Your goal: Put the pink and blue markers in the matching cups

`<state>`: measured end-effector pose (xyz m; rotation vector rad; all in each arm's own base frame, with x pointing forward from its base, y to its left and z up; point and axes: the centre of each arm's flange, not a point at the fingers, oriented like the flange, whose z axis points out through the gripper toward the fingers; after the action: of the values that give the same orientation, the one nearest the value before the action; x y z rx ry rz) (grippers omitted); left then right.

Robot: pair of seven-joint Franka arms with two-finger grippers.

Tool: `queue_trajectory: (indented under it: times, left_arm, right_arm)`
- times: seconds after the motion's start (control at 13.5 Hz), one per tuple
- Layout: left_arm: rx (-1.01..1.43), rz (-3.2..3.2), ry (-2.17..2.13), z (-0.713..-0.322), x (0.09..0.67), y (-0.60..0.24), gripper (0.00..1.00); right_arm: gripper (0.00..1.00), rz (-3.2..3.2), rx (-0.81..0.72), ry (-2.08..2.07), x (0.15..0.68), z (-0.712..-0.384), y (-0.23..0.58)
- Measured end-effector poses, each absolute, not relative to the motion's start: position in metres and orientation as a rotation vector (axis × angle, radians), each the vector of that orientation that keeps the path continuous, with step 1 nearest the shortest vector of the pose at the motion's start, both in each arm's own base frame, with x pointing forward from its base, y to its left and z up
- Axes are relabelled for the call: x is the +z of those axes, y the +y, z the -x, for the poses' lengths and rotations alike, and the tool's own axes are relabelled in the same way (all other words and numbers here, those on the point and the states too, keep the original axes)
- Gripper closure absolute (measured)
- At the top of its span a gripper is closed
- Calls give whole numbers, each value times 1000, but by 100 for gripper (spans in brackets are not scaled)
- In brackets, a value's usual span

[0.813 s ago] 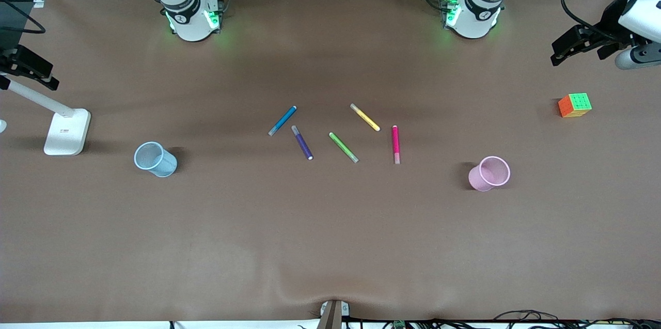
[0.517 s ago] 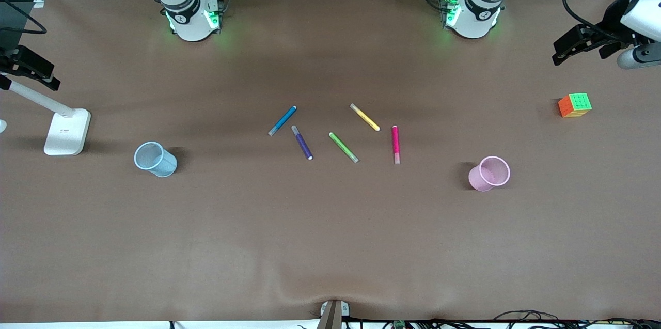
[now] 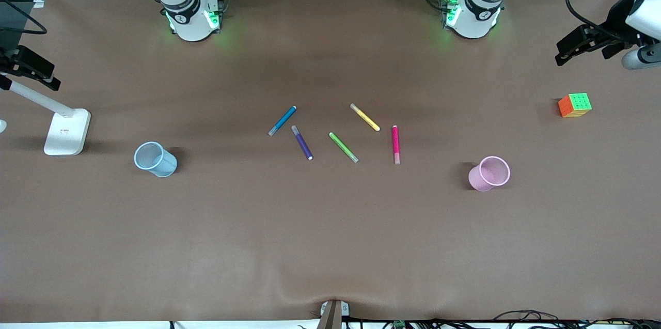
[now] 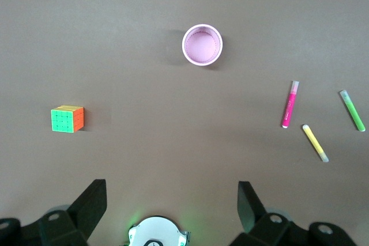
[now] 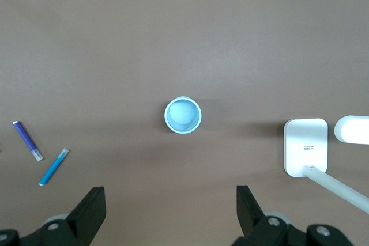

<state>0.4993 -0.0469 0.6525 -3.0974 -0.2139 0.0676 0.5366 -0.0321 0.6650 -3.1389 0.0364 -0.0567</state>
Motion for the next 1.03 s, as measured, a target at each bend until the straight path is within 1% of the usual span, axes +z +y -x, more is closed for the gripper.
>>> queue_trajectory:
  times: [0.59, 0.81, 1.03]
  left_arm:
    - [144, 3087, -184, -510, 630, -57, 0]
    - [204, 3078, -157, -524, 605, -67, 0]
    - [267, 3068, -88, -543, 567, -93, 0]
  right_arm:
    - [0, 3139, -53, 37, 665, -536, -32]
    - [0, 3139, -52, 38, 665, -536, -33]
    - [0, 3139, -52, 39, 664, -536, -33]
